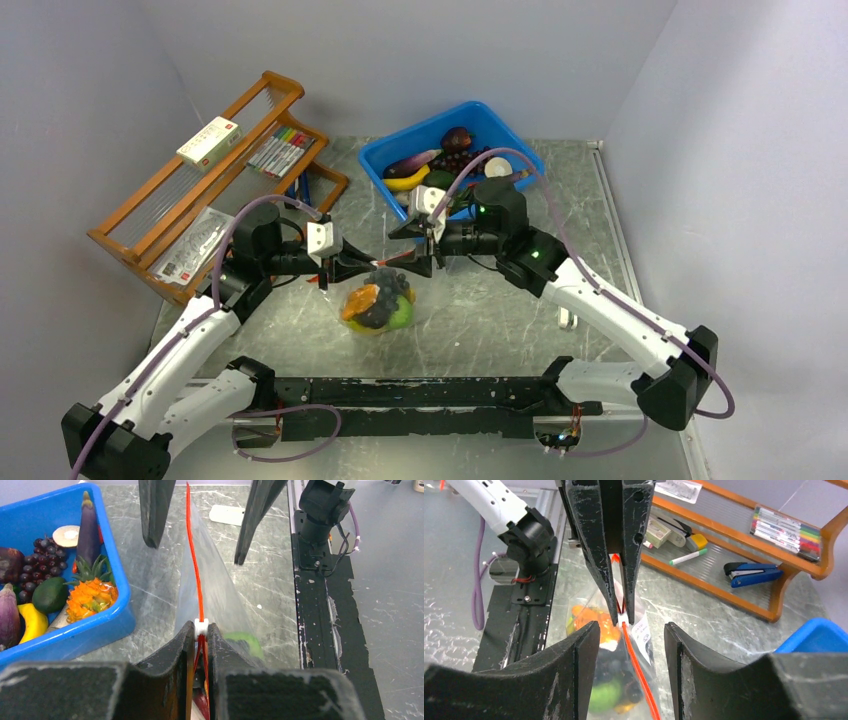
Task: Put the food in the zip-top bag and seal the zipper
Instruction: Zip the zipper food storage bag at the center of the board.
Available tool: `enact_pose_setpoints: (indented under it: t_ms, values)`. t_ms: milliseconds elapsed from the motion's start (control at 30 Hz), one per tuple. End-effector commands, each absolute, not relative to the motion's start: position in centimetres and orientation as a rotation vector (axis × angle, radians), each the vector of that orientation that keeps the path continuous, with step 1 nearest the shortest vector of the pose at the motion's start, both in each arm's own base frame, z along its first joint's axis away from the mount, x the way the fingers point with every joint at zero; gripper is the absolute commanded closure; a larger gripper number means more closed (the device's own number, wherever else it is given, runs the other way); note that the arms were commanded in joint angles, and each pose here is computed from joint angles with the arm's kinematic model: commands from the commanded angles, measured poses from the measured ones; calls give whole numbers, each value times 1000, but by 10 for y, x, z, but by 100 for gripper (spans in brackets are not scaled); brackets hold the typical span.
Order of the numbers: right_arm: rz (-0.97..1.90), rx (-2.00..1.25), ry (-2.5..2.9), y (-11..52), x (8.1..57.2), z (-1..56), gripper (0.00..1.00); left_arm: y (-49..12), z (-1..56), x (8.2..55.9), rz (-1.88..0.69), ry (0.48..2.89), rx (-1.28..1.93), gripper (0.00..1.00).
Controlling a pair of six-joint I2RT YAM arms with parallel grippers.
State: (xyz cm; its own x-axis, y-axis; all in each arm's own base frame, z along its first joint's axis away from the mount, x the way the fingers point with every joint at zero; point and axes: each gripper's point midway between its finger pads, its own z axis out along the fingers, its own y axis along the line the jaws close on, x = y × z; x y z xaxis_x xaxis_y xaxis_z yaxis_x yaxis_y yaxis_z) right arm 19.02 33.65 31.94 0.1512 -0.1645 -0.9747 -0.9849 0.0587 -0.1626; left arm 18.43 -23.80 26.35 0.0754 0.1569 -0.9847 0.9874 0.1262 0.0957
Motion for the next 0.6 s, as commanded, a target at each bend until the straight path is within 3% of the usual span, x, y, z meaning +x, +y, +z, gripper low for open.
enact_pose_setpoints:
  t_ms: [0, 567]
  values:
    - [919, -1390, 1278, 340, 192, 303, 50, -240, 274, 185, -956, 1250, 1264, 93]
    - [970, -1519, 1312, 351, 184, 267, 56, -242, 274, 184, -976, 1234, 1284, 93]
